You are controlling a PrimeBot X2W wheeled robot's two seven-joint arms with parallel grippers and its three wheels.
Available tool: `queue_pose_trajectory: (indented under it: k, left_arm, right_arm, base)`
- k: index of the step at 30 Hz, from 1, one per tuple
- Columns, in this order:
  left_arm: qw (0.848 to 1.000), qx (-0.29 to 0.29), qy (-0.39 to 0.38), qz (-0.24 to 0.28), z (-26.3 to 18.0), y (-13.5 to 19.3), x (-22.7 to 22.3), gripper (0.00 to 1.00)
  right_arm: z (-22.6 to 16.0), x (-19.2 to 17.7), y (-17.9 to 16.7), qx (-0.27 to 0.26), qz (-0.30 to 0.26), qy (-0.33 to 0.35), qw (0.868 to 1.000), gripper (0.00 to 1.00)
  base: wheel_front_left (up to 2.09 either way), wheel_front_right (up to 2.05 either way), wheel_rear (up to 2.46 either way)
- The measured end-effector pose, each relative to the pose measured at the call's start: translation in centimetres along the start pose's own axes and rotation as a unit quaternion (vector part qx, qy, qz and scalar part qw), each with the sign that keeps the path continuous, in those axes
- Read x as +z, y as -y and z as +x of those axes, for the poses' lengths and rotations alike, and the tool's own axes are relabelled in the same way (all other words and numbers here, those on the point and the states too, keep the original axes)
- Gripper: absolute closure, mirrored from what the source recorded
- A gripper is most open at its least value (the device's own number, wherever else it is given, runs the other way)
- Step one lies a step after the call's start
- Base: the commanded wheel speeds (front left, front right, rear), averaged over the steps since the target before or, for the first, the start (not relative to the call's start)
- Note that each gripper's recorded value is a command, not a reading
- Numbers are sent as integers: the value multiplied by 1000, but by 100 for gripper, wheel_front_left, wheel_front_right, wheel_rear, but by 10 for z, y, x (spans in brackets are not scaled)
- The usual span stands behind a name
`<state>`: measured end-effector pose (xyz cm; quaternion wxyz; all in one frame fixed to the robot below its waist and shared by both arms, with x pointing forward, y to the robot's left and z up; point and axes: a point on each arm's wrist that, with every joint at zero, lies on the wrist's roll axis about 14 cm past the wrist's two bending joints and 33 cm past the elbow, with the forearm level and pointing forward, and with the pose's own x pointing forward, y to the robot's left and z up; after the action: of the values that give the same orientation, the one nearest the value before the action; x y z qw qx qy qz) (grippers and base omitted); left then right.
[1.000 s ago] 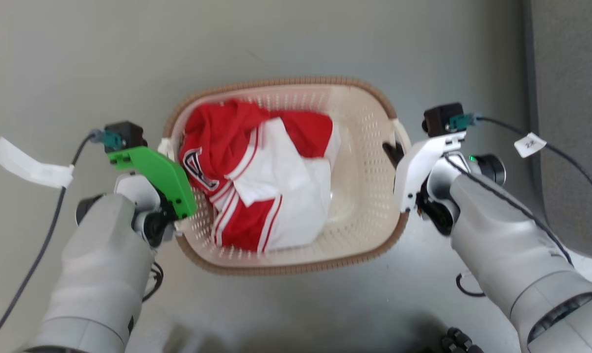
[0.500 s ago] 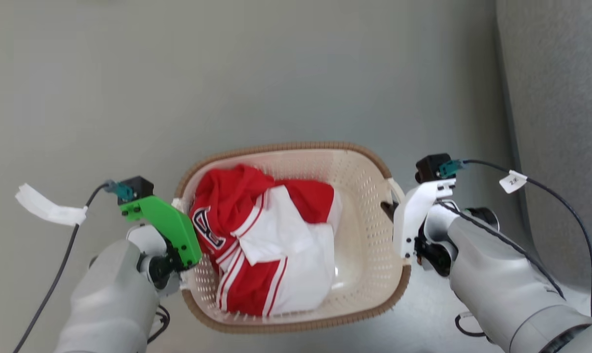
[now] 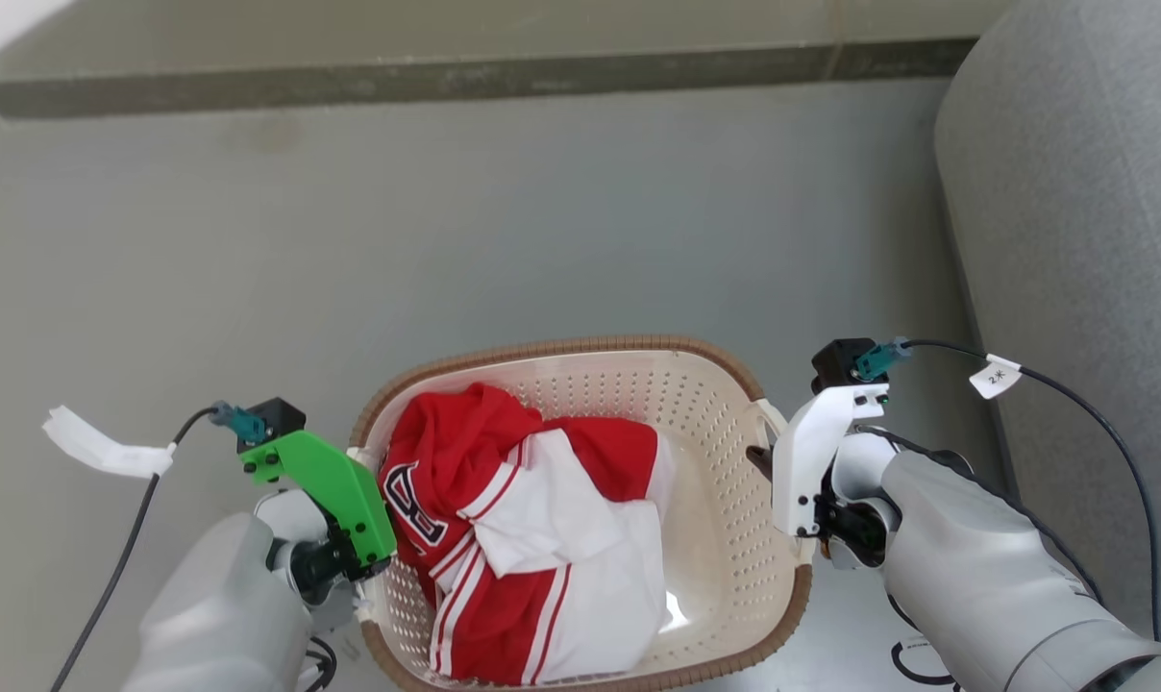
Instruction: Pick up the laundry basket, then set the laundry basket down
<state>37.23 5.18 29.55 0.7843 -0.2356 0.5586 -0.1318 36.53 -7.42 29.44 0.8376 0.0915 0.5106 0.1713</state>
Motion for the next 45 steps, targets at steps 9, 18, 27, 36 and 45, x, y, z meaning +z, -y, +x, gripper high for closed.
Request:
queue_pose_trajectory:
  k: [9,18,27,36,45]
  left_arm:
    - [1000,-8,9,9,-18,12,1,100]
    - [1000,-13,-2,10,-30,17,-12,100]
    - [1000,-17,-7,9,-38,23,-22,100]
    - [1000,-18,-8,16,-43,25,-25,100]
    - [1000,-18,-8,17,-45,25,-27,100]
  right_arm:
    - [-20,8,-6,0,-1,6,1000,100]
    - [-34,-3,-8,-2,12,-4,1000,100]
    - [-45,-10,-9,-5,20,-3,1000,100]
    - [-51,-14,-11,-4,29,-1,1000,100]
    - [-52,-16,-12,-1,32,-1,999,100]
  base:
    - [0,0,0]
    - [0,0,0]
    - [0,0,0]
    - [0,0,0]
    - [0,0,0]
